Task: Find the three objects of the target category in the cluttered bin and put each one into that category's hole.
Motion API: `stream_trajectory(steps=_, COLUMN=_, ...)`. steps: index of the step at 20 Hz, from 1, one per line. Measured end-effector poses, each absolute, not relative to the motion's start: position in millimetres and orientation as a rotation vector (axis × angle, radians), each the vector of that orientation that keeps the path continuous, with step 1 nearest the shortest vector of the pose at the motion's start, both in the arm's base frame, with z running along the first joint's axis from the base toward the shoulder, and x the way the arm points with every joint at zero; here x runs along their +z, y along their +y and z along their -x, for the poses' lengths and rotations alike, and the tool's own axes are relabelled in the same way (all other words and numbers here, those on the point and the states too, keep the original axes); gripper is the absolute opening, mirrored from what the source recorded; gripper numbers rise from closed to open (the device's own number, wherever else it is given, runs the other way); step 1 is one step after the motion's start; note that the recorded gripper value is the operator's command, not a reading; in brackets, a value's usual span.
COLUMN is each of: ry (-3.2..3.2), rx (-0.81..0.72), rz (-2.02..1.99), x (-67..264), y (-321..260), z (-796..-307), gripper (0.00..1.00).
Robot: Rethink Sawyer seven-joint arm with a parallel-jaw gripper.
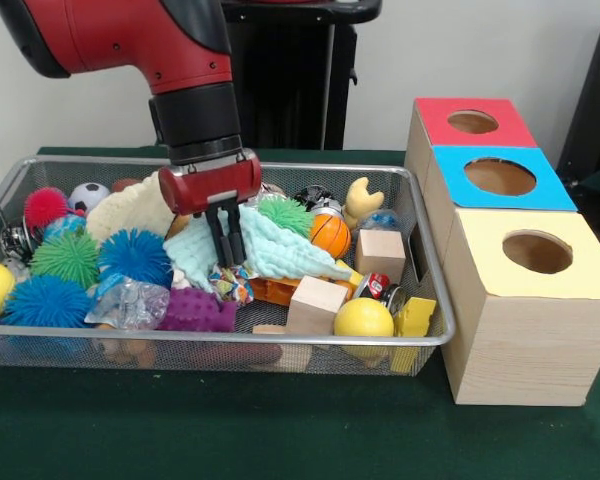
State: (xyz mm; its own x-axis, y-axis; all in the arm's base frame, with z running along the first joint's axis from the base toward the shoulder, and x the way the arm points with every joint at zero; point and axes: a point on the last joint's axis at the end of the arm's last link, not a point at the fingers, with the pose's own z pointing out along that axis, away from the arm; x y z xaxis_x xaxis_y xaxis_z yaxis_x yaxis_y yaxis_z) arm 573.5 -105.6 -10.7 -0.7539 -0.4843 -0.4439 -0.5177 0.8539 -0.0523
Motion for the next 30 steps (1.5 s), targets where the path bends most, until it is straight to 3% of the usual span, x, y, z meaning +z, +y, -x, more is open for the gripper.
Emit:
stream_trajectory(steps=7, ry=2.586, rx=0.100, rz=0.731, x=4.1, y=-103.7, z=-569.4, gripper=0.00)
stream_trajectory(steps=17, ry=2.612, rx=0.070, rz=0.678, x=63.6, y=-97.1, z=-563.2, gripper=0.00)
stream_trajectory(steps=22, ry=2.614, rx=0.089, rz=0.688, x=59.7, y=-88.2, z=-563.0, gripper=0.00)
stream_trajectory(steps=23, ry=2.622, rx=0.117, rz=0.690, x=52.1, y=-81.5, z=-559.7, gripper=1.00)
stream_trajectory(steps=30, ry=2.638, rx=0.172, rz=0.692, x=37.7, y=-69.0, z=-552.6, gripper=1.00)
